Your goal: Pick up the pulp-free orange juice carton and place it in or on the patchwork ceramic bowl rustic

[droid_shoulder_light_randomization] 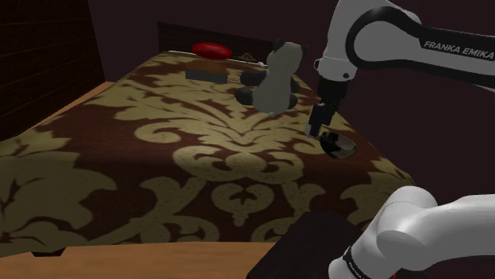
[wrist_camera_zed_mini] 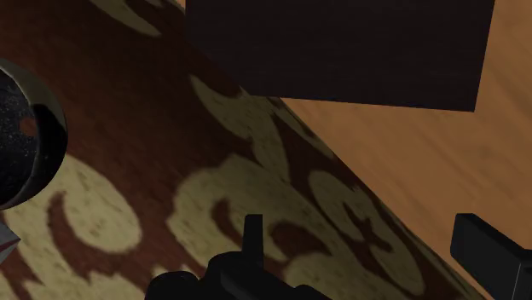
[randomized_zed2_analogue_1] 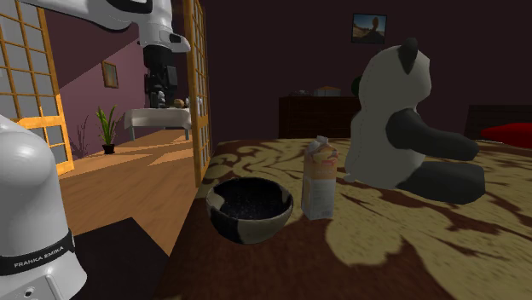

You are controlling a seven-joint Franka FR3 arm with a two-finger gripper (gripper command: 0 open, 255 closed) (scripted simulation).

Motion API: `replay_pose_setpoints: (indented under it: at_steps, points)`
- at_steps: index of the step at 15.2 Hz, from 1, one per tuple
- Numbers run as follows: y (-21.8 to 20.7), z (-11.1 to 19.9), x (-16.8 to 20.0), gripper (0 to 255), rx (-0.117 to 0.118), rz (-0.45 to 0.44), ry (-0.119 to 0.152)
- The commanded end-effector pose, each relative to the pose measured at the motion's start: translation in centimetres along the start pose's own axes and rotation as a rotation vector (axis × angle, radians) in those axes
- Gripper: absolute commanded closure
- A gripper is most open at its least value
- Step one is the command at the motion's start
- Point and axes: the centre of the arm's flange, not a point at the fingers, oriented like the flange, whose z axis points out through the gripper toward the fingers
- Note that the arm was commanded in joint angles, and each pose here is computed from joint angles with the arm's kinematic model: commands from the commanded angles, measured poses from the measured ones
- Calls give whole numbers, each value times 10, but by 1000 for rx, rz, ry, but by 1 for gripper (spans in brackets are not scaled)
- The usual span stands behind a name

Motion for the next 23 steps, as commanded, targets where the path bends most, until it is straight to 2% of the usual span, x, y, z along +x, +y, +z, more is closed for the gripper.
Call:
replay_pose_setpoints:
  at_steps: [1,12,23]
  points:
    - [0,0,0,0,0,0,0]
    - [116,40,60,0,-2,260,95]
    - [243,75,92,0,-4,521,190]
